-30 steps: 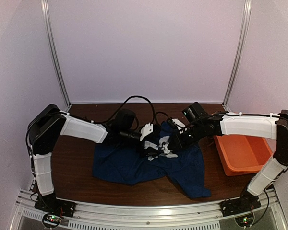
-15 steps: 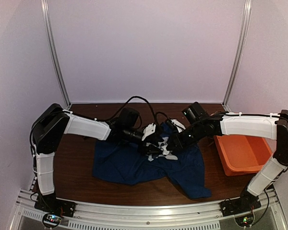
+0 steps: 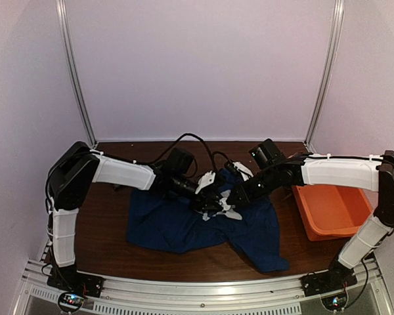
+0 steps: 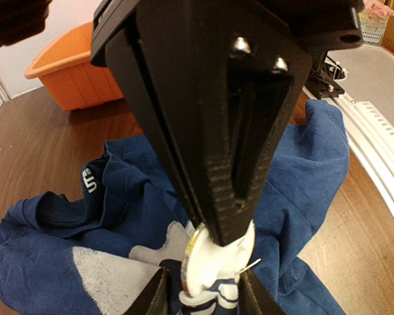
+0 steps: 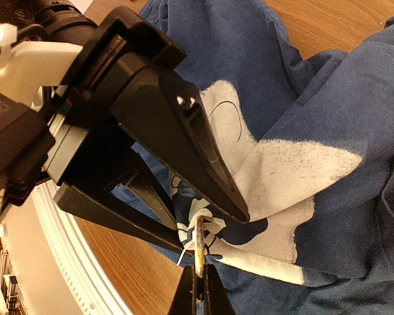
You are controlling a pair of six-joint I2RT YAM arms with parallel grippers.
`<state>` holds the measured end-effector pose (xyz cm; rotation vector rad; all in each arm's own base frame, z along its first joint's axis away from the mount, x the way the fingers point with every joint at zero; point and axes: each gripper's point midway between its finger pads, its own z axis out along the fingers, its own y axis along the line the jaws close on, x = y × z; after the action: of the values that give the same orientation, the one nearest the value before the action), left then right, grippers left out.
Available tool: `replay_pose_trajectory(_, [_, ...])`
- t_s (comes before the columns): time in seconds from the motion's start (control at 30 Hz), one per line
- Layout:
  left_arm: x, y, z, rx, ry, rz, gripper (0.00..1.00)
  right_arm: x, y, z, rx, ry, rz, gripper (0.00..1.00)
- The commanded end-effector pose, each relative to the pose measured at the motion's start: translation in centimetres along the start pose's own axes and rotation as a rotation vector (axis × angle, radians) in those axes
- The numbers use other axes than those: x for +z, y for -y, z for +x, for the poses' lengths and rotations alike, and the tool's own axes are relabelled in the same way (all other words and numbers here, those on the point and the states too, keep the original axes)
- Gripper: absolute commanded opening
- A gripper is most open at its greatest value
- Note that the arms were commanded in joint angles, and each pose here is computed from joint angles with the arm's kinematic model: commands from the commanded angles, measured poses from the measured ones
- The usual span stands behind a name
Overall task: Pin the brooch onto the clothing
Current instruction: Pass from the right arm to the left
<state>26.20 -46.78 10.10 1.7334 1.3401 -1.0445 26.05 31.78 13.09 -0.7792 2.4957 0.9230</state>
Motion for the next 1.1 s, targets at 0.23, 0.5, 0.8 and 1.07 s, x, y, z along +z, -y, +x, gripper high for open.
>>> replay_pose_trajectory(0.23, [0.4, 0.0, 0.0, -0.013, 0.002, 0.035, 0.17, -0.9, -0.8, -1.5, -0.070, 0.057, -0.007, 0.00])
replay_pose_trajectory(0.5, [0.6, -0.3, -0.1, -0.030, 0.005, 0.037, 0.00, -1.0, -0.2, -2.0, -0.076, 0.082, 0.029, 0.03])
replay_pose_trajectory(0.8, [0.3, -0.9, 0.0, -0.088, 0.015, 0.021, 0.00, -2.3, -0.2, -3.0, -0.087, 0.196, 0.047, 0.18])
replay_pose_trajectory(1.07, [0.0, -1.2, -0.7, -0.157, 0.069, 0.021, 0.00, -4.2, -0.2, -2.2, -0.163, 0.346, 0.050, 0.37])
